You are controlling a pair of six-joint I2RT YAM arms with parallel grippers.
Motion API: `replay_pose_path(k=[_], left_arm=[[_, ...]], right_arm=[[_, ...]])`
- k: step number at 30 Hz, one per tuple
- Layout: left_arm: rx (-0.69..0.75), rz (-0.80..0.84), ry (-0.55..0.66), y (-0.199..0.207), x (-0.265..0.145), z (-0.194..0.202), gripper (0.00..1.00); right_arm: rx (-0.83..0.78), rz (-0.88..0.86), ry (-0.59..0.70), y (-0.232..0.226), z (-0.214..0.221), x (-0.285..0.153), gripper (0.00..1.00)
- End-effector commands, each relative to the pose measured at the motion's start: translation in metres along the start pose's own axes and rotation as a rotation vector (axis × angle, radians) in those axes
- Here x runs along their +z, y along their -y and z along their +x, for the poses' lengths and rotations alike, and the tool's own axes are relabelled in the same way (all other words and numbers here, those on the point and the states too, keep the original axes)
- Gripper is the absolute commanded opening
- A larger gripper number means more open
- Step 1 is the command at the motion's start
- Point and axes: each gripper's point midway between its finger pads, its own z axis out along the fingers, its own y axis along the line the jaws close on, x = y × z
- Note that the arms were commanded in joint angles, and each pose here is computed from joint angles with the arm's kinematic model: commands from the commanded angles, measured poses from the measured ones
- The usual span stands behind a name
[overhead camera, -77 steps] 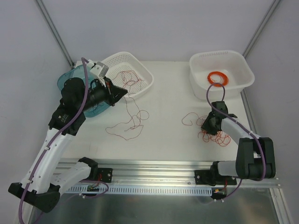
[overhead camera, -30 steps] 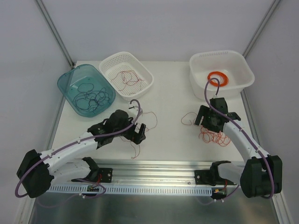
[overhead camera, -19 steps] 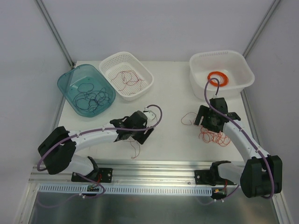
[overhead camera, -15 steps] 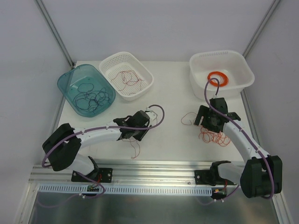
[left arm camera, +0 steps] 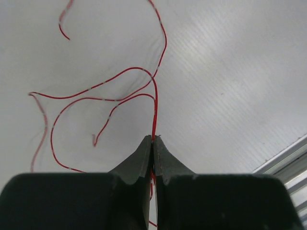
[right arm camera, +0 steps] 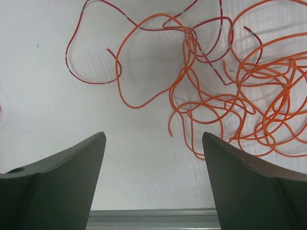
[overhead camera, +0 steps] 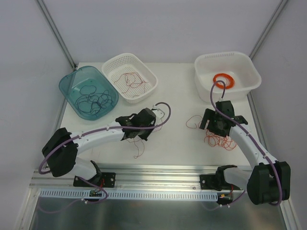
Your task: Untangle the cables
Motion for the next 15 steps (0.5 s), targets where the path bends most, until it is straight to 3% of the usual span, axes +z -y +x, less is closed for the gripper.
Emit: replay_pose_path(k=[1, 10, 13, 15], left_arm=[[0.011, 0.015, 0.199, 0.001, -0.055, -0.071, 0.0], [0.073, -0.082, 0.548, -0.031, -0.185, -0.207, 0.0], [0.066, -0.117, 0.713, -0.052, -0.243, -0.26, 0.0], [0.072, -0.133, 0.741, -0.063, -0.248, -0.28, 0.0]], right_arm=[[-0.024, -0.016, 0.056, -0.006, -0.016, -0.015, 0.86], [-0.03, -0.016, 0.099, -0.005, -0.023, -0.028, 0.87], [-0.031, -0.019, 0.111, -0.004, -0.024, -0.033, 0.88], [-0.028, -0.021, 0.115, -0.004, -0.024, -0.035, 0.89]])
